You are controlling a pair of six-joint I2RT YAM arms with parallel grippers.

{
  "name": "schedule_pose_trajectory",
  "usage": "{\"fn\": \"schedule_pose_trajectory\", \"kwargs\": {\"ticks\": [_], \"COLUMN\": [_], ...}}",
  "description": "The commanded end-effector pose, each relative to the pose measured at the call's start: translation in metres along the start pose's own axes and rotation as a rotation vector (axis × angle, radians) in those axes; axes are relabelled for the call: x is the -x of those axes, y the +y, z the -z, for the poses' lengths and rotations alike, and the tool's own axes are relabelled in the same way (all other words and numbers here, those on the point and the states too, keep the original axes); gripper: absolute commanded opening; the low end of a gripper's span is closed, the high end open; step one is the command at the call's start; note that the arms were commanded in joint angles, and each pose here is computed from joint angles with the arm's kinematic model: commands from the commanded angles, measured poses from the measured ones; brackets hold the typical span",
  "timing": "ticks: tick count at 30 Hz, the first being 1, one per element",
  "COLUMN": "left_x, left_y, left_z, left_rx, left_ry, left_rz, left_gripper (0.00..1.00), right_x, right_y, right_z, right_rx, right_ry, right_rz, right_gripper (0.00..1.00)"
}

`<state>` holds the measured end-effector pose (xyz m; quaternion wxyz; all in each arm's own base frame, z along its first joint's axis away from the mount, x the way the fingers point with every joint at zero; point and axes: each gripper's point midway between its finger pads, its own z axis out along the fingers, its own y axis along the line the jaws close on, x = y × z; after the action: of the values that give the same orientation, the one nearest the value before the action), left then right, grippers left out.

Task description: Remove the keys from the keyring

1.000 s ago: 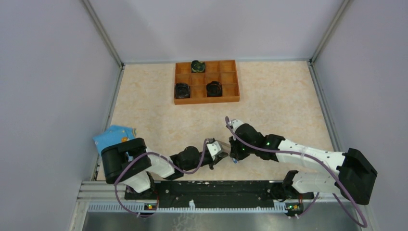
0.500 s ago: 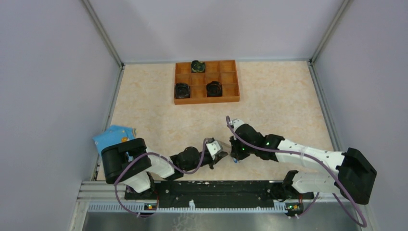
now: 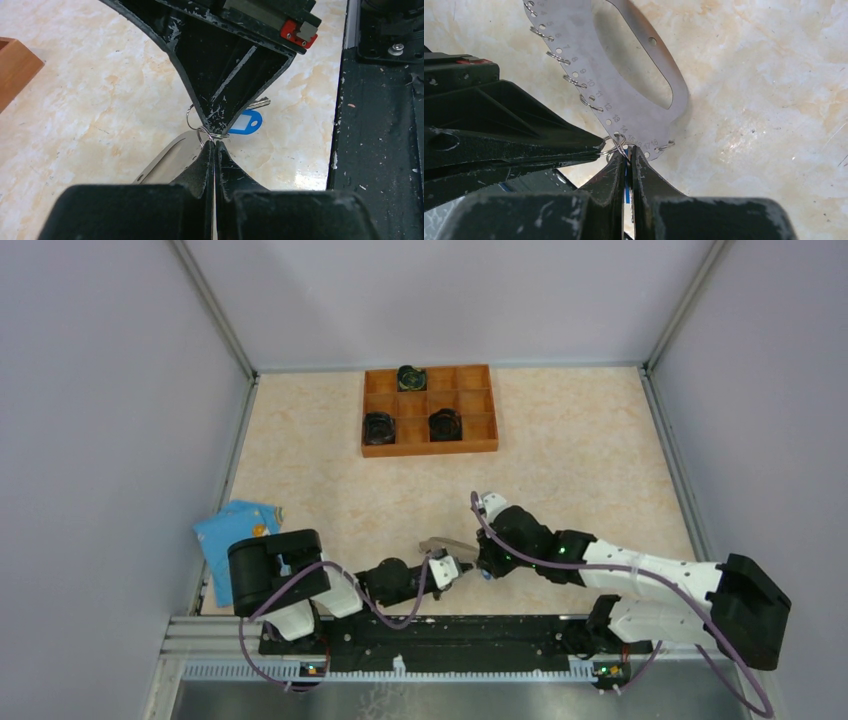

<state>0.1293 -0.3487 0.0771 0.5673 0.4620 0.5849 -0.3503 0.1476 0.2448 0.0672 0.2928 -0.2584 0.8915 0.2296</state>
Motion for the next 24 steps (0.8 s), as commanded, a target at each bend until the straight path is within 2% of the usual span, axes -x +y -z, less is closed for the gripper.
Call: {"fn": "schedule_pose_trajectory", "kwargs": {"ticks": [1,5,24], "left_x": [0.004,0.003,0.005], "left_y": [-0.007,-0.002,0.018], "left_z": [-0.001,-0.003,-0.011], "left_rx": [0.004,0.041,0.174], "left_ry": [-0.023,-0.016,0.021], "left_rz": [-0.124,-0.147,-0.15], "left_gripper": [0.0,0.0,0.0], "right_x": [0.043,0.043,0.013], "right_y": [0.003,0.007,0.027], "right_z": [0.007,0.009,0.006], "right_rx": [-0.015,-0.002,0.07], "right_ry": [-0.204,-0.206,-0.051], "right_rz": [0.067,0.094,0.127], "right_gripper": [0.0,0.0,0.0]}}
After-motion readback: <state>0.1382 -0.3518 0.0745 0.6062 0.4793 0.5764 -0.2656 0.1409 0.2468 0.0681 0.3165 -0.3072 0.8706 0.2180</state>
